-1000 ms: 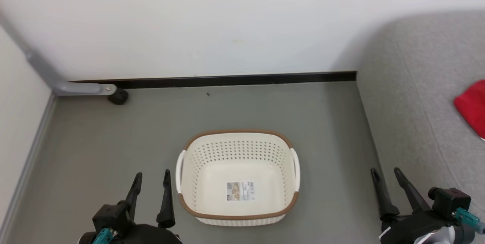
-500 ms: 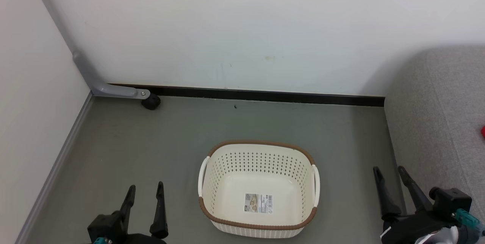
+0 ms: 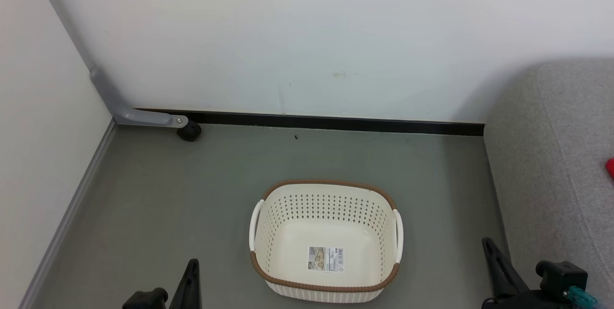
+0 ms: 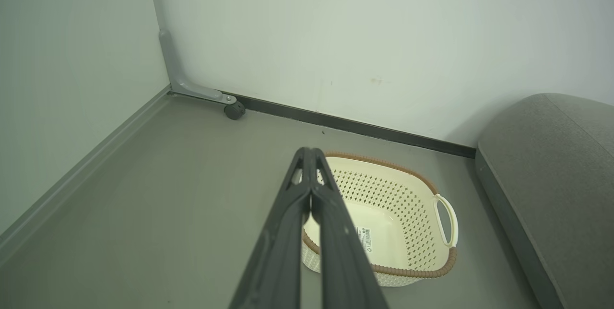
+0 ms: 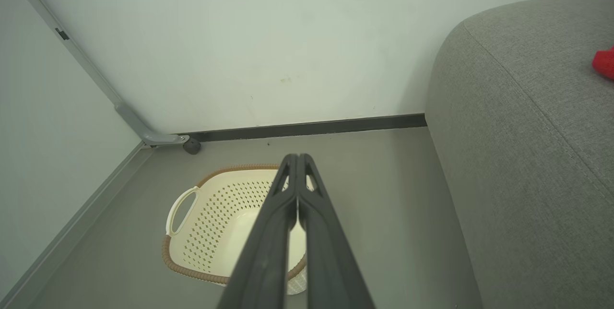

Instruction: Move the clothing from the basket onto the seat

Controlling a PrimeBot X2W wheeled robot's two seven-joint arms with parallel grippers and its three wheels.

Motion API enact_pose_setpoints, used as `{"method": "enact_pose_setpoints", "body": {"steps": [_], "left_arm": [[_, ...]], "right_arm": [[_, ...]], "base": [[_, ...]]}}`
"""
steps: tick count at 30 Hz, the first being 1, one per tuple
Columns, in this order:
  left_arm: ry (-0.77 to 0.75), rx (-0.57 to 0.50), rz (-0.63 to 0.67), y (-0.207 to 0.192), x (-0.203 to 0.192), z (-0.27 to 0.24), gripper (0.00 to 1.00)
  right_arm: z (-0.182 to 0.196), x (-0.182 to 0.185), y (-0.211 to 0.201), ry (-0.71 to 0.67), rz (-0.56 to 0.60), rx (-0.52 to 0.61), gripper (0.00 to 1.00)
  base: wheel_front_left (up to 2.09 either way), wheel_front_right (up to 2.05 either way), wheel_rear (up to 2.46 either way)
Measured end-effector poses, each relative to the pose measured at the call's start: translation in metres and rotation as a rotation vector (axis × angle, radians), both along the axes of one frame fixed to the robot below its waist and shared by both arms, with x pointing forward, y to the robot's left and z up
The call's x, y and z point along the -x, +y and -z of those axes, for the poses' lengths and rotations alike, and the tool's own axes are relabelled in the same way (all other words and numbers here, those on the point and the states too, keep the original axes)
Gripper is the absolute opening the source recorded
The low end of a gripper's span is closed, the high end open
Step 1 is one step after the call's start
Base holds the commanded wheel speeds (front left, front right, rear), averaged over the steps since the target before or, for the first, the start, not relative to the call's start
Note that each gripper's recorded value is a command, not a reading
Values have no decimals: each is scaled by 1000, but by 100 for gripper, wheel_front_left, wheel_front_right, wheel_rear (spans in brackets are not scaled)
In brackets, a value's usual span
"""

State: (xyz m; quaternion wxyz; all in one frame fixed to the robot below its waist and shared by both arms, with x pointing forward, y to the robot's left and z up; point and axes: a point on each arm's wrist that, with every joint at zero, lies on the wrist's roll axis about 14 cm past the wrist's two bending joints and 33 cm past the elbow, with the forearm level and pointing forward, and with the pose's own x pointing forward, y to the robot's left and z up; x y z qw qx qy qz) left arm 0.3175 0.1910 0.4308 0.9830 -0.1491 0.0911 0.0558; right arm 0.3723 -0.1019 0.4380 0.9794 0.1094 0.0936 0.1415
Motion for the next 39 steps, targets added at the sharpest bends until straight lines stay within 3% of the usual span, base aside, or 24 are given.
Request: {"method": "enact_pose_setpoints", "body": {"steps": [8,39], "left_arm": [[23,67,-29,4,0,4,0],[58,458,-98,4,-15,6,0]], "right_arm": [[4,0,-9,42,47,-54,0],[0,-4,-46,163,268,-446,0]], "base": [[0,0,0],[0,0,0]]}}
